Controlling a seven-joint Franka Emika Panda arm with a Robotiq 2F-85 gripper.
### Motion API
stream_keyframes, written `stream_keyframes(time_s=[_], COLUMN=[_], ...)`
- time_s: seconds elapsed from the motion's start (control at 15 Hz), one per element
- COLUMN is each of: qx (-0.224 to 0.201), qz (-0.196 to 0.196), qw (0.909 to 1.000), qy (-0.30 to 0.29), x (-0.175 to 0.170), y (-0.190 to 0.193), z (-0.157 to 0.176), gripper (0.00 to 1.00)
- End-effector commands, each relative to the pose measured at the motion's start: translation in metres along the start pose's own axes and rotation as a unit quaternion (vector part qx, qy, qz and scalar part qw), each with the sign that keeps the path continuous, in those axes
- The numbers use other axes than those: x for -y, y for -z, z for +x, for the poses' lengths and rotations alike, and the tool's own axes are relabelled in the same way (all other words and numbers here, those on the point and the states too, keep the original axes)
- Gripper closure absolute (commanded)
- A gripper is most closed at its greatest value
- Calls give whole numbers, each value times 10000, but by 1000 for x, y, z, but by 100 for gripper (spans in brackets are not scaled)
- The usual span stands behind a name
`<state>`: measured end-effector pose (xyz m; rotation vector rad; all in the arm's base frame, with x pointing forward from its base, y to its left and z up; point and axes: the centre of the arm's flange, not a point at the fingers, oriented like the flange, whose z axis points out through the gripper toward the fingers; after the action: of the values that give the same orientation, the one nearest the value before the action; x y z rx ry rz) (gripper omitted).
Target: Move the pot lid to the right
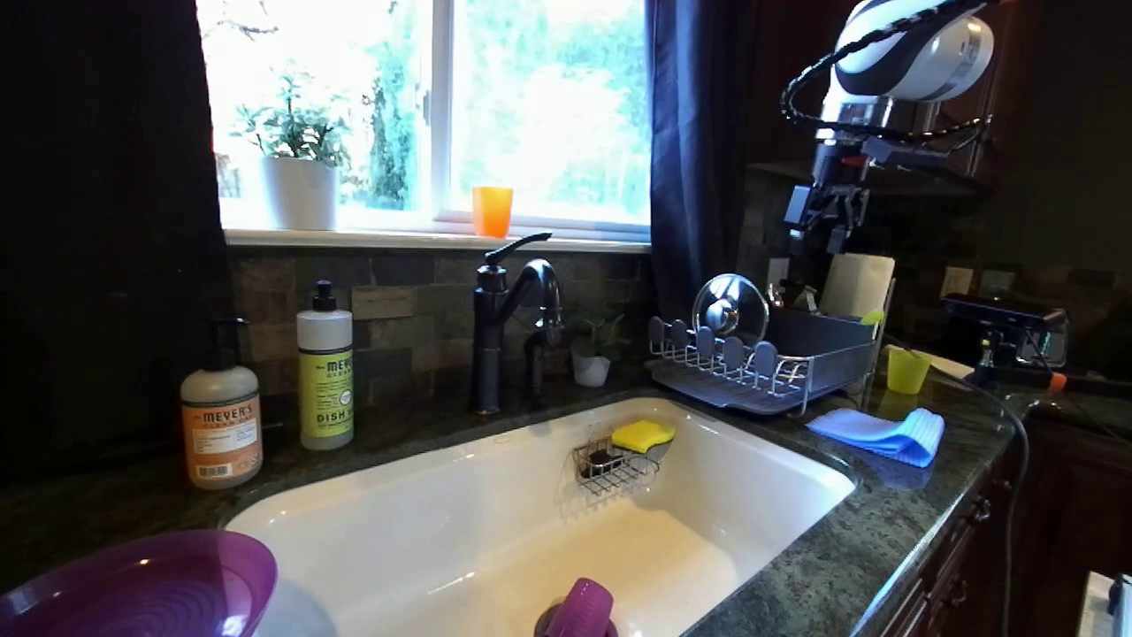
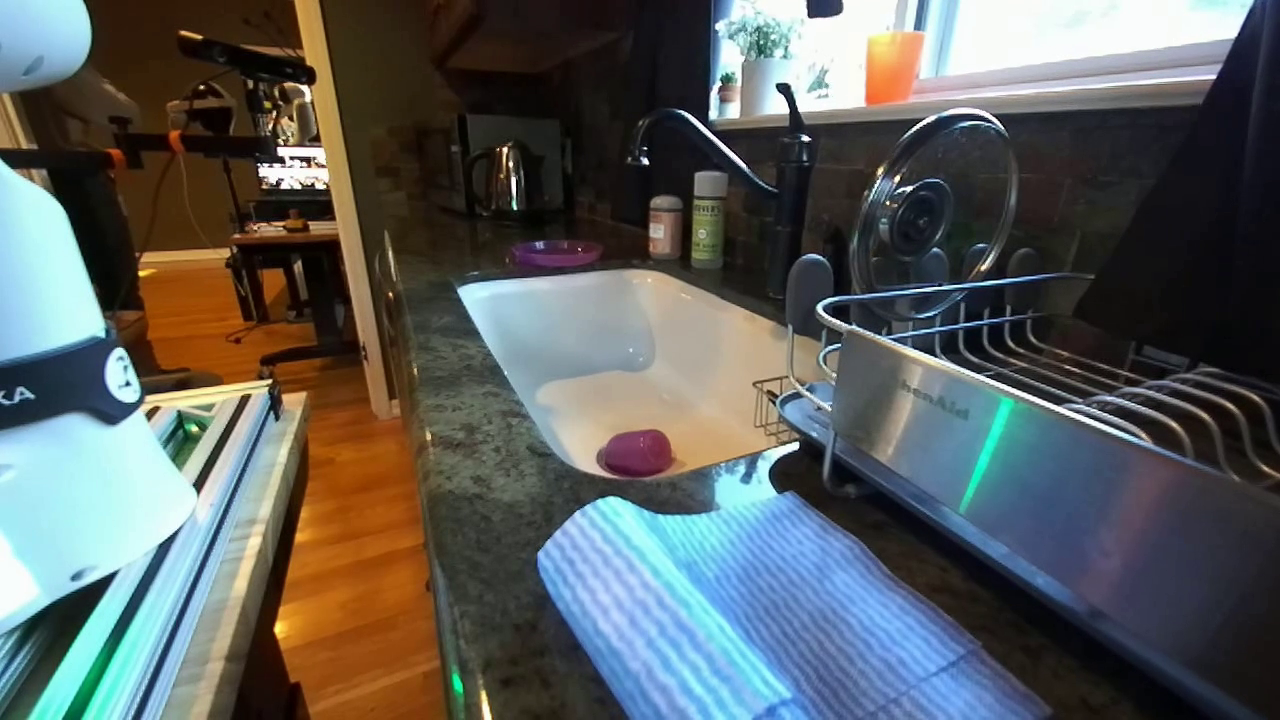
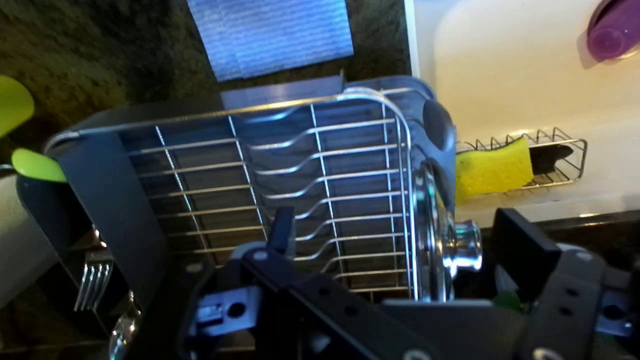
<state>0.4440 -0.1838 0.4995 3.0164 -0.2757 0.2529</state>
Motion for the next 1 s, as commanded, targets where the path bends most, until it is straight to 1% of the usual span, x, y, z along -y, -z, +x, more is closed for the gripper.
stream_keyframes(time_s=[0.0,0.2,0.33,0.47,0.53,0.6,0.67,0.87,0.93], qx=[-548,-850,-961,-1053,-1044,-962,-1069,-1003,-948], qz=[618,1265,1709,1989,2105,2203,1932,2039,2144], qw=[9948,9843,9761,9691,9673,9668,9713,9702,9701], qy=[604,895,932,1010,956,864,880,838,622], x=[-30,-40,-39,-37,-40,-42,-31,-34,-38], y=[-7,-15,-23,-32,-35,-37,-30,-36,-42], z=[19,28,34,39,43,45,31,37,47], gripper=[0,0,0,0,0,0,0,0,0])
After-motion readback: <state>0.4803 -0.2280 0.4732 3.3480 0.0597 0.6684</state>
